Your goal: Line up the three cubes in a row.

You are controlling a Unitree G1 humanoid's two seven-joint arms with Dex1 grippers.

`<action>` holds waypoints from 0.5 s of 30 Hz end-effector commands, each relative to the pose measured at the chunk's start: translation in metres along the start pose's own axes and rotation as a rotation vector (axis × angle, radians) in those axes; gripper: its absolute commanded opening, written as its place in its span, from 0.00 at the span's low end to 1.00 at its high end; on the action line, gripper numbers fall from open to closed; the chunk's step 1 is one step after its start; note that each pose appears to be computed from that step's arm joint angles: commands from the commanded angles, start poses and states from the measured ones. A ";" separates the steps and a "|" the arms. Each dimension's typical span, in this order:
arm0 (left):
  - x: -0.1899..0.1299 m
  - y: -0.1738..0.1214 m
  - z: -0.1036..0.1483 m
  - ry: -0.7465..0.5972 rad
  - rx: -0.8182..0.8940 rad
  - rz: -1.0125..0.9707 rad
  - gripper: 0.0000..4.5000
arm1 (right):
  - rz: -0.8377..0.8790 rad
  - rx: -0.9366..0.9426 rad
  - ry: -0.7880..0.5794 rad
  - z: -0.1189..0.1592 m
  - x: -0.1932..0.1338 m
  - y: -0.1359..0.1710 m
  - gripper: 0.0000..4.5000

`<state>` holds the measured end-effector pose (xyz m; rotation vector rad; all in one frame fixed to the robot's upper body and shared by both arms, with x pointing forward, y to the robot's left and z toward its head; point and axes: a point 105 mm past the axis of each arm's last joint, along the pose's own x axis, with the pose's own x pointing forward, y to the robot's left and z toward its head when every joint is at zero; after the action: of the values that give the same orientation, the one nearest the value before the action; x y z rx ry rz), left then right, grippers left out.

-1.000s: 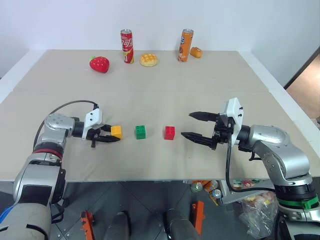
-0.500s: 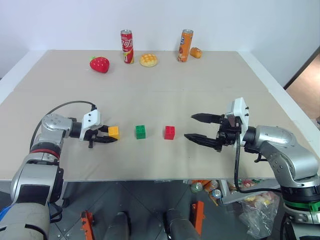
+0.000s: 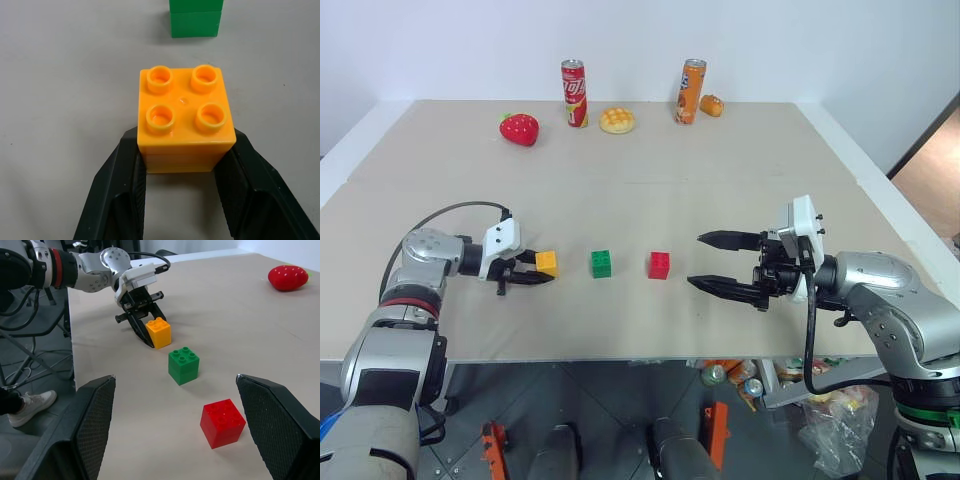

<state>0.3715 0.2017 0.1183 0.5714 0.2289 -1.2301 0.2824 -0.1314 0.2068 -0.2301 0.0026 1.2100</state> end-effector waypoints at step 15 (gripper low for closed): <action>-0.017 0.020 0.003 -0.008 0.026 0.177 0.99 | -0.025 -0.060 -0.008 0.010 -0.003 -0.005 0.89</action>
<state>0.3821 0.2070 0.1228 0.5777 0.1796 -1.1108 0.2851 -0.1325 0.2060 -0.2440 0.0049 1.1902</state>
